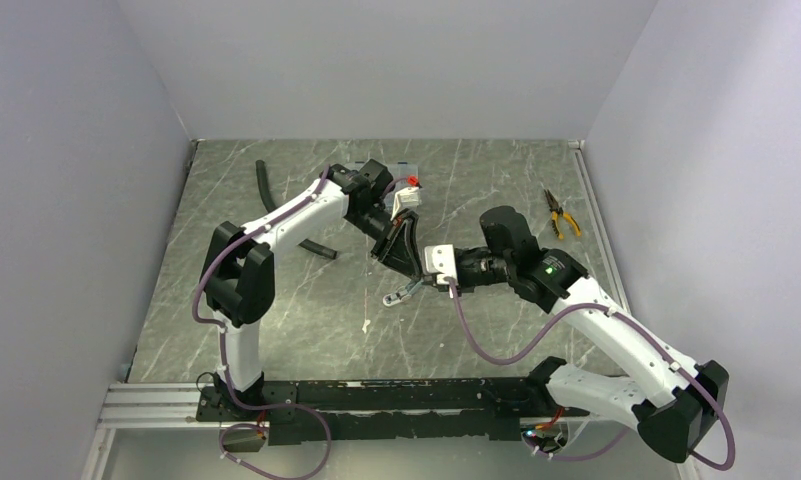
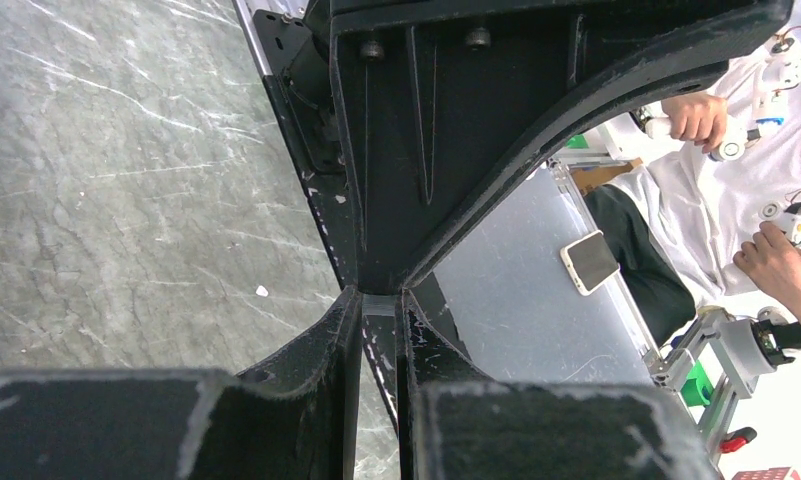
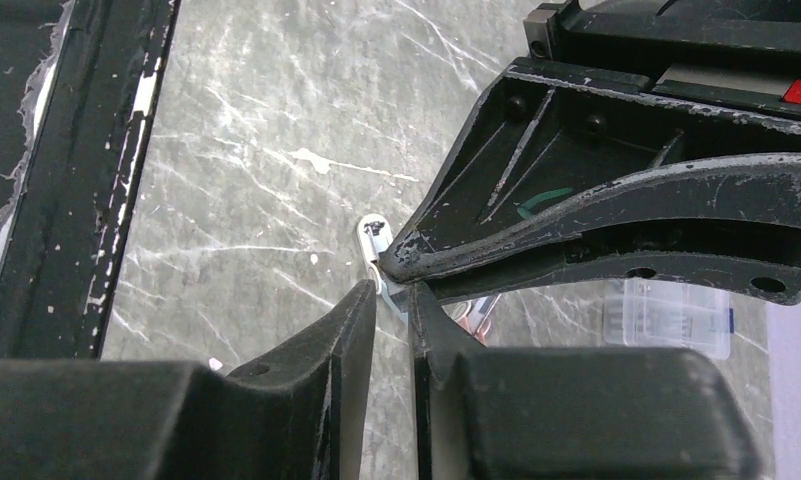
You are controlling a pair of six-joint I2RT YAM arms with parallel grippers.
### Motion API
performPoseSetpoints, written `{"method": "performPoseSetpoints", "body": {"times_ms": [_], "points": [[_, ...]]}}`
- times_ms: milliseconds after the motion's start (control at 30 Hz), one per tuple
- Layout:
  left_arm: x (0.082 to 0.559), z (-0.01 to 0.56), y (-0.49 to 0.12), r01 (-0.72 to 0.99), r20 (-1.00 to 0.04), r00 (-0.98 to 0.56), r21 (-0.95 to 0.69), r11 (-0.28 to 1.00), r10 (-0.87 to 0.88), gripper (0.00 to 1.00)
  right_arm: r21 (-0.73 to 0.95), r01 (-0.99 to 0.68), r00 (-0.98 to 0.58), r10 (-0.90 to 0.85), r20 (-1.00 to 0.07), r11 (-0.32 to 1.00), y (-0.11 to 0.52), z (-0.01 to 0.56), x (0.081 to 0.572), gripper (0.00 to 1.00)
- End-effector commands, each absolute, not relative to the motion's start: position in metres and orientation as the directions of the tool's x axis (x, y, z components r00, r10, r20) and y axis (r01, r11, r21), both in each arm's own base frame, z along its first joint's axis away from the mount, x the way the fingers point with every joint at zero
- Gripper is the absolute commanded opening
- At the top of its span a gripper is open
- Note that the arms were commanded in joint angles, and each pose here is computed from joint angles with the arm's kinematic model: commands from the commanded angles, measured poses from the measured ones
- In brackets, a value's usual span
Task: Load the staples into the stapler
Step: Adjust the staple.
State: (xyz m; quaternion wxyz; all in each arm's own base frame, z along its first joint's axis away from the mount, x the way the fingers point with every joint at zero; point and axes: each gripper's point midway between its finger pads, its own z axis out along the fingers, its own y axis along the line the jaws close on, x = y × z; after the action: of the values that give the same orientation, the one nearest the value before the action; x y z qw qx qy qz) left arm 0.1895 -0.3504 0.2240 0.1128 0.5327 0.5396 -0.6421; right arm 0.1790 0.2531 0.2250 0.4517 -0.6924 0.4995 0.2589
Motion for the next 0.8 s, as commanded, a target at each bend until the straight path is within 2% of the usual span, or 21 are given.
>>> {"method": "performPoseSetpoints", "body": {"times_ms": [0, 333, 567, 767], "points": [[0.184, 0.249, -0.352, 0.717, -0.849, -0.385, -0.522, -0.462, 0.362, 0.14, -0.386, -0.917, 0.39, -0.443, -0.808, -0.102, 0.258, 0.227, 0.18, 0.21], [0.182, 0.254, -0.352, 0.713, -0.856, -0.383, -0.513, -0.477, 0.348, 0.16, -0.421, -0.905, 0.402, -0.45, -0.798, -0.061, 0.256, 0.23, 0.187, 0.11], [0.183, 0.253, -0.347, 0.749, -0.877, -0.333, -0.469, -0.469, 0.345, 0.38, -0.401, -0.913, 0.391, -0.446, -0.805, -0.076, 0.256, 0.229, 0.183, 0.05], [0.195, 0.254, -0.343, 0.787, -0.894, -0.302, -0.429, -0.442, 0.331, 0.49, -0.369, -0.926, 0.367, -0.44, -0.82, -0.084, 0.257, 0.228, 0.178, 0.04]]}}
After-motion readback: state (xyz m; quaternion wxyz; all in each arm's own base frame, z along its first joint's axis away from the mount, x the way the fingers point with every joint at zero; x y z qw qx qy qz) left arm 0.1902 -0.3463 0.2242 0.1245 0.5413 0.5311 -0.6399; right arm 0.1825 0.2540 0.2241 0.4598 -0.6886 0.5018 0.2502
